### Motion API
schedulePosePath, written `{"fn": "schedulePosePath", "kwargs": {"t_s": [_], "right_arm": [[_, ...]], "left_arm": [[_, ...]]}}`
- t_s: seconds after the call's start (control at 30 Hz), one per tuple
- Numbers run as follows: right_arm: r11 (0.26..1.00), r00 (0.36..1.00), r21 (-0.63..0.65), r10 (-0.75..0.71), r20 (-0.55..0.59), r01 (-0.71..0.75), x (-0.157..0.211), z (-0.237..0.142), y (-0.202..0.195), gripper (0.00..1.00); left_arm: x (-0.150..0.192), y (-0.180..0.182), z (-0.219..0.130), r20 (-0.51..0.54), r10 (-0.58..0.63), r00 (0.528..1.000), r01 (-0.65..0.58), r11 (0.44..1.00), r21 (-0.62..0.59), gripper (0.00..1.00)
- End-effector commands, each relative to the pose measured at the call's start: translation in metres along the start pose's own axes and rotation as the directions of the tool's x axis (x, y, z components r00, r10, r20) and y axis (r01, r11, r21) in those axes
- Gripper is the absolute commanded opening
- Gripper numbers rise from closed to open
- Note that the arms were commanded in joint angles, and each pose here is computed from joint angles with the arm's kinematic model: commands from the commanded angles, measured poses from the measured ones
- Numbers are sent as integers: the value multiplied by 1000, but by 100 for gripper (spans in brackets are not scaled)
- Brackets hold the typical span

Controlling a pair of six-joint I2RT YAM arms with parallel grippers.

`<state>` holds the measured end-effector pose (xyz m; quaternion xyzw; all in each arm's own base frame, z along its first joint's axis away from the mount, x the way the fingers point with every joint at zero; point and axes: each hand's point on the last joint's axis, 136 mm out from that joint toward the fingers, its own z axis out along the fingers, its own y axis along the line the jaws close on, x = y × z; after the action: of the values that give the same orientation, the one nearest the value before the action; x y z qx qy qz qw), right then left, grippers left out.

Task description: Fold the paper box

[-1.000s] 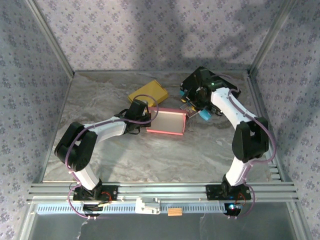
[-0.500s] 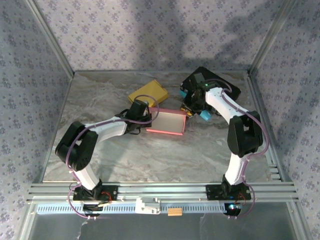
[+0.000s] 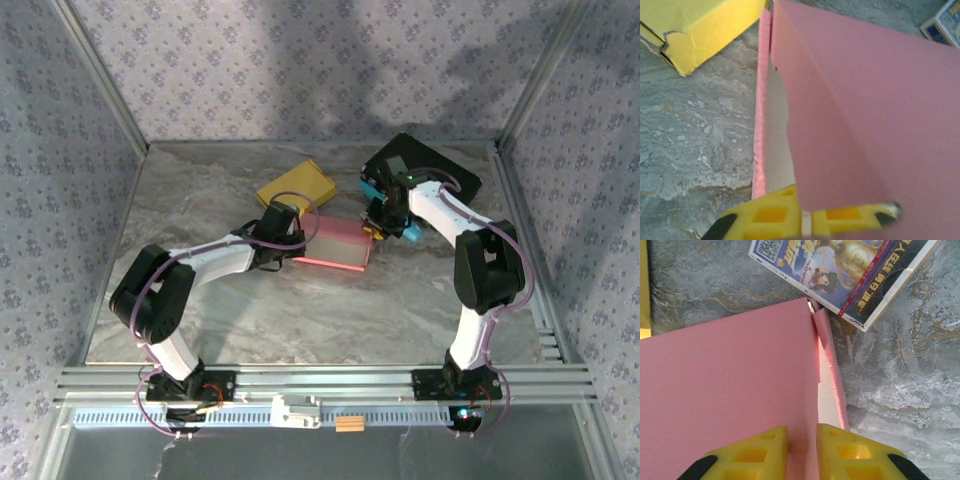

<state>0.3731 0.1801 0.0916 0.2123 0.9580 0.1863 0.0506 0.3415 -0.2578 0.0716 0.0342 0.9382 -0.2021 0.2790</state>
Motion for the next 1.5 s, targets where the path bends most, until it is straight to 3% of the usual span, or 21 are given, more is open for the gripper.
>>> {"fn": "schedulePosePath", "kwargs": {"t_s": [0.0,0.17,0.37,0.57,0.67,0.9,1.1,1.47], "right_arm": [[999,1000,30,-19,-19,19,5,11,-7,23],[999,999,39,-28,-27,29,6,17,-8,22],[997,998,56,-52,-28,53,8,20,-10,21],[992,996,83,-90,-24,92,8,17,-14,22],[989,993,88,-116,-19,117,8,15,-14,24],[985,988,77,-155,-18,156,6,16,-12,28],[984,987,73,-158,-35,160,6,21,-13,29],[984,985,71,-162,-61,166,10,32,-17,29]], "left_arm": [[8,-8,-20,-17,-16,1000,17,1000,25,23],[31,-10,-42,-55,-52,997,55,997,49,34],[54,-19,-81,-106,-124,987,137,983,125,38],[-10,-17,-133,-87,-259,962,269,953,141,45],[-40,-3,-123,-175,-323,930,344,934,101,46],[-72,-5,-52,-340,-247,907,284,957,62,45],[-56,9,-13,-422,-229,877,237,971,-33,45],[-33,-5,7,-420,-200,885,228,974,16,38]]}}
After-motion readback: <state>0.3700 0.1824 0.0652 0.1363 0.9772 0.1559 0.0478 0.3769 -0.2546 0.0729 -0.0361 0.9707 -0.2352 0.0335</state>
